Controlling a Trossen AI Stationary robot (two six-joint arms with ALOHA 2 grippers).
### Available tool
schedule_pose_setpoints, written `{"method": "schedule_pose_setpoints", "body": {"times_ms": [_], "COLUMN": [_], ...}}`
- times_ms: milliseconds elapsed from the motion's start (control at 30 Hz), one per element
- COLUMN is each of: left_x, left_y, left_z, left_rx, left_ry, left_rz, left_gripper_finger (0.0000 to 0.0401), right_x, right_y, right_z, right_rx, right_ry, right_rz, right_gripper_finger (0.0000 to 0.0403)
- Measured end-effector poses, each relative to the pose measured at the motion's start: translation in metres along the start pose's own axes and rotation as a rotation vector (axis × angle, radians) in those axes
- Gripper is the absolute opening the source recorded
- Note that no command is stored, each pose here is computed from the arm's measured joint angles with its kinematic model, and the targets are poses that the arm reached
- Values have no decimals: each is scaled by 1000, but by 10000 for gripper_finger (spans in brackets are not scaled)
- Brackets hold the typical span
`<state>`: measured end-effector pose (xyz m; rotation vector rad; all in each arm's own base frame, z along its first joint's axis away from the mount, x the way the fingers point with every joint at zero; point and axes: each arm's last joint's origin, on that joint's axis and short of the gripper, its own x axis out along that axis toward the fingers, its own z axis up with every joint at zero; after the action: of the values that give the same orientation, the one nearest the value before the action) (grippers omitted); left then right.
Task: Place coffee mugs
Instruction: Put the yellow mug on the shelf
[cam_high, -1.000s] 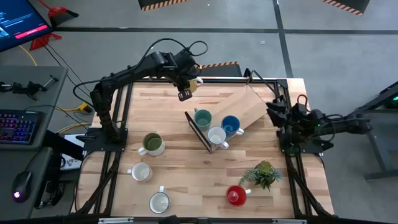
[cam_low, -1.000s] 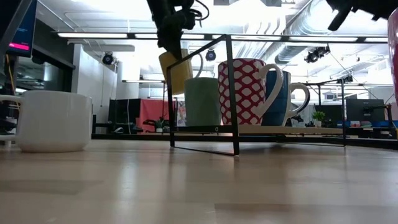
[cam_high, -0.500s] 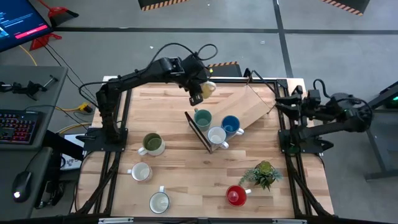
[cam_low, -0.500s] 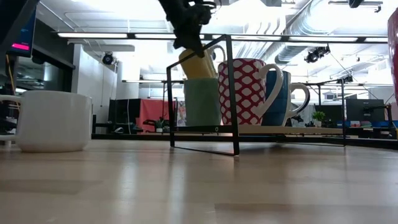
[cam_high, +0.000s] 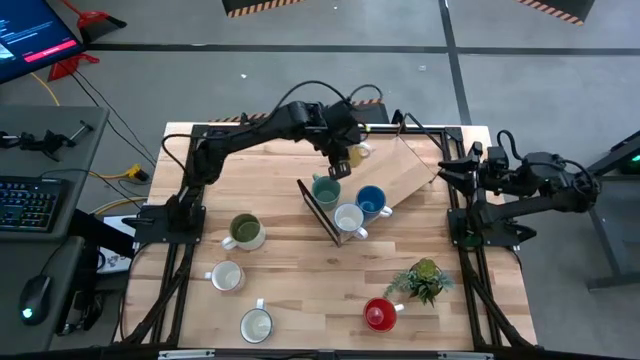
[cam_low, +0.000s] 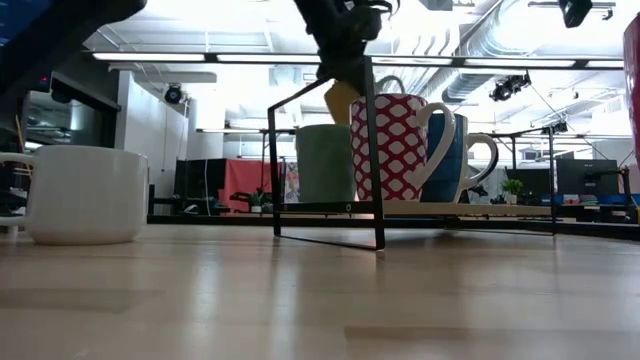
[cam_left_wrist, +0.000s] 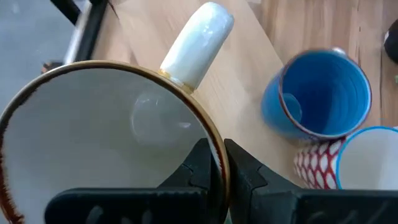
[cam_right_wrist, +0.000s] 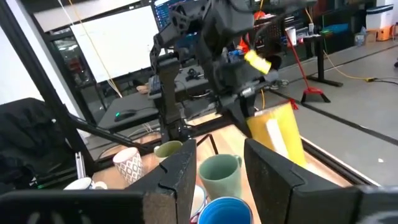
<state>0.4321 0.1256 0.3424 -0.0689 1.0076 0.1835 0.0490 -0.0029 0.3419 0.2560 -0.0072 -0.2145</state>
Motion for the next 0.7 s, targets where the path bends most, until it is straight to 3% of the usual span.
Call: {"method": "schedule_pose_setpoints", "body": {"times_ms": [100, 700], "left_x": [7, 31], "left_y": [-7, -39], "left_z": [-3, -1], "left_rx": [1, 47], "left_ry": [51, 65], "left_rz": [-9, -36], "left_gripper_finger": [8, 8], "right_x": [0, 0], "right_y": [0, 0], "right_z": [0, -1], "right_rx": [12, 23], "right_ry": [2, 16], "right_rz": [0, 10], "right_gripper_finger": [124, 124]}}
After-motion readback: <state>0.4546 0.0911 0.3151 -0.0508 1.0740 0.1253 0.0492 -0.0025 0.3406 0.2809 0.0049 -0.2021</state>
